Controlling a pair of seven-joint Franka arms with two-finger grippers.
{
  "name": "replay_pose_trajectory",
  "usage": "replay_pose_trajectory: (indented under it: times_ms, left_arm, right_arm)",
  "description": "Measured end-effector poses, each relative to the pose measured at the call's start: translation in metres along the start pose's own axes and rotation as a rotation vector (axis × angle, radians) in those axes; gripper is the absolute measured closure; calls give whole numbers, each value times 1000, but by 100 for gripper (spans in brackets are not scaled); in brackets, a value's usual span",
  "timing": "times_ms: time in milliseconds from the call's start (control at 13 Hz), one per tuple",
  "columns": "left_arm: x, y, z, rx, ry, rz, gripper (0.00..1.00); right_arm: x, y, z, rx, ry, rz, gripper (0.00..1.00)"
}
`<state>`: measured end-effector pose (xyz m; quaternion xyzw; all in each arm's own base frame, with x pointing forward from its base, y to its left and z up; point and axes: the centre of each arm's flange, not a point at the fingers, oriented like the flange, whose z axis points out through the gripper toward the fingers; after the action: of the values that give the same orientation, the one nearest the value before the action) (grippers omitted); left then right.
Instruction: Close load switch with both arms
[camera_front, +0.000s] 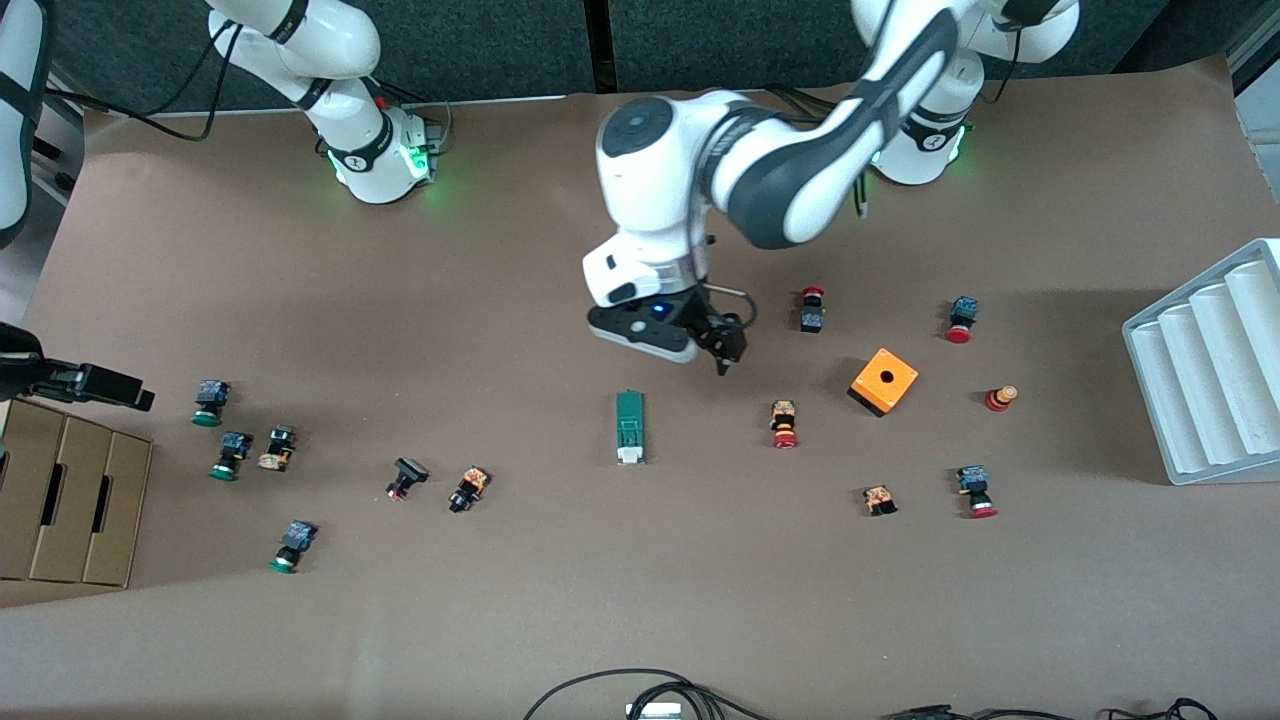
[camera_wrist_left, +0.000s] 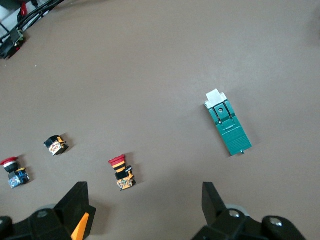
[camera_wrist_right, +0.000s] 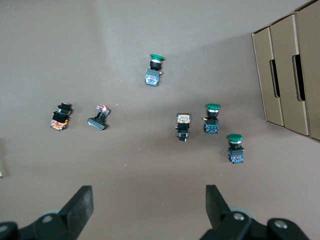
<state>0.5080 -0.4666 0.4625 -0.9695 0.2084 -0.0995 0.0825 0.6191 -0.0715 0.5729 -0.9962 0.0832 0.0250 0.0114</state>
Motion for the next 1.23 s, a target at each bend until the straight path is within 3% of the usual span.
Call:
replay_pose_trajectory:
  times_ms: [462, 848, 1233]
  left_arm:
    - [-1, -107, -49, -43, -76, -181, 0]
    - [-10, -180, -79, -92, -99, -188, 0]
    - [-44, -299, -90, -154, -141, -228, 0]
  right_arm:
    - [0, -4, 1, 2, -2, -28, 0]
    - [0, -10, 3, 3, -5, -40, 0]
    - [0, -12, 3, 3, -6, -49, 0]
